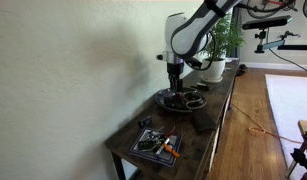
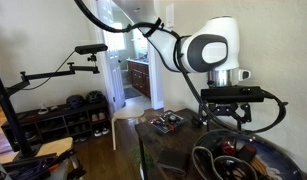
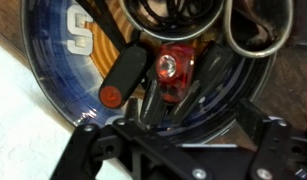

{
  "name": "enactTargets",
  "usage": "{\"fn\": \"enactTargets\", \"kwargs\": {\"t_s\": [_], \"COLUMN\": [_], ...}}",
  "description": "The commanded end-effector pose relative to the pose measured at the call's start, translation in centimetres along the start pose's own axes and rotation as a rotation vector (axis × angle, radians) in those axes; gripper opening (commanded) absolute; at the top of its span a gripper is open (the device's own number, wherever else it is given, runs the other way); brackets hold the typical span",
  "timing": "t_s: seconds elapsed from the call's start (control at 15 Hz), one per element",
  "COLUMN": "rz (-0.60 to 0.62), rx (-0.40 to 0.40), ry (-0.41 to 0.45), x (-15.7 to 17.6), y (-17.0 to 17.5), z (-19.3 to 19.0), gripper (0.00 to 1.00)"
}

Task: Put the nail polish in the bowl at the right

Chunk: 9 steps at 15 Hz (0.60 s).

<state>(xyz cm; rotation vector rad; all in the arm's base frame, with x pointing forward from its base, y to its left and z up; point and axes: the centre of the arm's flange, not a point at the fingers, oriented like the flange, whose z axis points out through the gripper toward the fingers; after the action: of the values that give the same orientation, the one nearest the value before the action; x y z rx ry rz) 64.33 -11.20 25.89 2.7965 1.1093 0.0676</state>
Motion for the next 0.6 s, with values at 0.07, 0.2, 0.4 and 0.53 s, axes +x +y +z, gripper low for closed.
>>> {"fn": "enactTargets", "kwargs": {"t_s": [0.07,0.2,0.4,0.53], "rz": [0.131,0.184,0.228,0.197], "rx": [0.075,0.106,0.114,0.102], "ry": [-0.014,-0.031,-0.046,-0.033], "x": [-0.1,0.2,0.7,1.2], "y": [-1.8,-2.4,-3.3,-2.1], "z": [-3.2,-3.8,-4.6,-3.2], "gripper": [1.0,1.0,1.0,1.0]}}
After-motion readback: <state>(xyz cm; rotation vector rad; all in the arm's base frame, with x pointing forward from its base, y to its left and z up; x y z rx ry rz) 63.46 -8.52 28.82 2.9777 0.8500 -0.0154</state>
